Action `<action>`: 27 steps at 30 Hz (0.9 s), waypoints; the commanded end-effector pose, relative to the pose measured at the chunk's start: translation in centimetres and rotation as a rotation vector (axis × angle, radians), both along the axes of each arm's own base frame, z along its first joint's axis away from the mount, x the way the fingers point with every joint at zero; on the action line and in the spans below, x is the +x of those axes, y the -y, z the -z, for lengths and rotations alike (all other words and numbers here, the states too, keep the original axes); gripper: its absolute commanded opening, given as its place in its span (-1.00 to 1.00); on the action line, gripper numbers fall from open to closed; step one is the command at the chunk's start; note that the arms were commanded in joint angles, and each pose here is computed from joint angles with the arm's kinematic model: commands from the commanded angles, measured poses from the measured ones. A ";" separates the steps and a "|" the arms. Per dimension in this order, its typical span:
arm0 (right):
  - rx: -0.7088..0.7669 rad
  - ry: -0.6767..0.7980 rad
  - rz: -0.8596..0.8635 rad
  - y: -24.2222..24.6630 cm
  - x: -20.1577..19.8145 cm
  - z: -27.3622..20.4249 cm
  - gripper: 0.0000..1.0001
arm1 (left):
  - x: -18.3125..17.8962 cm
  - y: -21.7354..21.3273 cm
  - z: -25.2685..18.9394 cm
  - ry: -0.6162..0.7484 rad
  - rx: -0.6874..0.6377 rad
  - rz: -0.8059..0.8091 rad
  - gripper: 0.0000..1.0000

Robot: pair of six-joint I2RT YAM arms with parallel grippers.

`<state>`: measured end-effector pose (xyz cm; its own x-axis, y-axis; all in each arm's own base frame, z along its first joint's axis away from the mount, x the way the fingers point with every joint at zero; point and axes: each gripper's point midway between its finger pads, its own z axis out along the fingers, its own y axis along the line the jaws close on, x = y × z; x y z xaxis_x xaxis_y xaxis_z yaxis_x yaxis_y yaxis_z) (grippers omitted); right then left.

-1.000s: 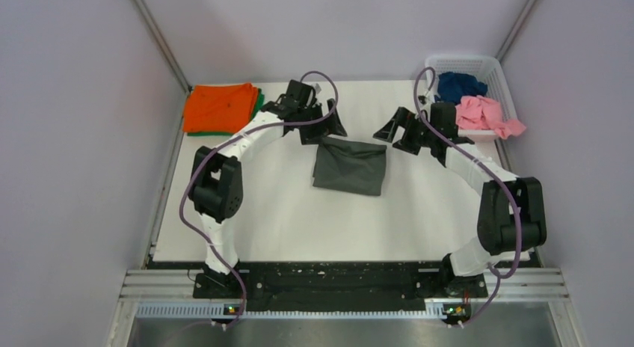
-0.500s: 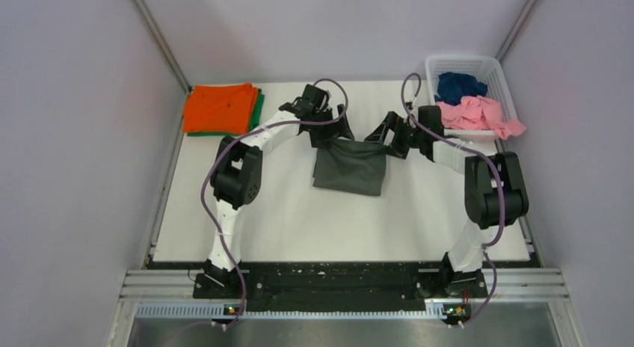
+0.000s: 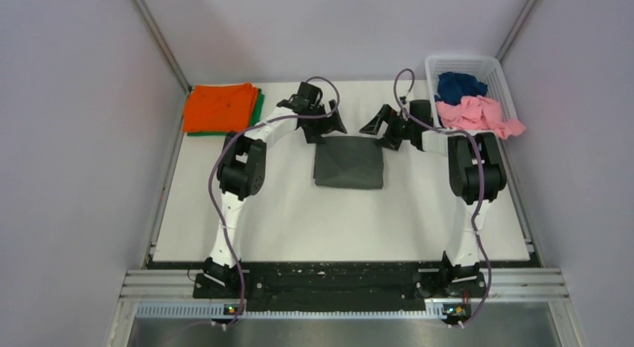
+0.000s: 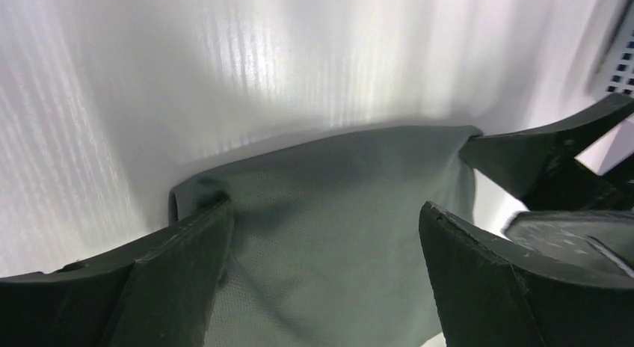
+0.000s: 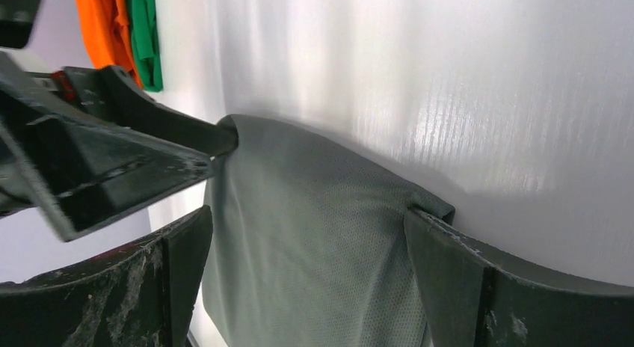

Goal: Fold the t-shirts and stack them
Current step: Smooth out wrinkles on the folded tshirt, then put the neatly folded tshirt into the corner of the board with the left arm

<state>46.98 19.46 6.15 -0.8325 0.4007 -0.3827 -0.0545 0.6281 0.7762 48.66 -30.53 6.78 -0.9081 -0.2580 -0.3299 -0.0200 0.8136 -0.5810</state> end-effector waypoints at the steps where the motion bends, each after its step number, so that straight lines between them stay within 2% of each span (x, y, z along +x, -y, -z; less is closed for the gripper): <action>1: -0.039 -0.026 0.014 -0.1 0.2 2.0 0.97 | -0.4 0.4 3.1 -0.056 0.001 0.010 0.97; 4: -0.064 0.008 0.011 0.1 0.7 0.1 0.97 | -0.2 0.1 1.5 -0.034 0.004 0.005 0.98; 9: -0.192 0.114 0.130 2.8 1.8 -6.5 0.97 | -0.2 -2.1 -5.2 0.098 0.062 -0.049 0.97; 12: -0.262 0.186 0.209 5.0 0.4 -10.2 0.97 | -1.5 -4.7 -9.0 0.183 0.116 -0.115 0.98; 14: -0.291 0.230 0.256 6.3 -1.6 -12.3 0.97 | -3.0 -6.1 -8.8 0.187 0.153 -0.133 0.98; 19: -0.354 0.234 0.333 9.3 -8.1 -11.3 0.97 | -6.0 -7.3 -5.7 0.104 0.208 -0.127 0.98; 23: -0.377 0.223 0.356 10.5 -12.8 -9.9 0.97 | -7.6 -6.3 -2.7 0.022 0.212 -0.068 0.94; 27: -0.410 0.224 0.379 11.7 -15.7 -9.5 0.97 | -8.2 -5.0 -0.6 -0.024 0.223 -0.041 0.87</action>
<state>33.27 9.47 16.24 -0.5578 0.4501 -0.6974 0.0491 0.8566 0.5136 41.86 -24.41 10.14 -0.8691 -0.2637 -0.4185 -0.0762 0.9074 -0.4134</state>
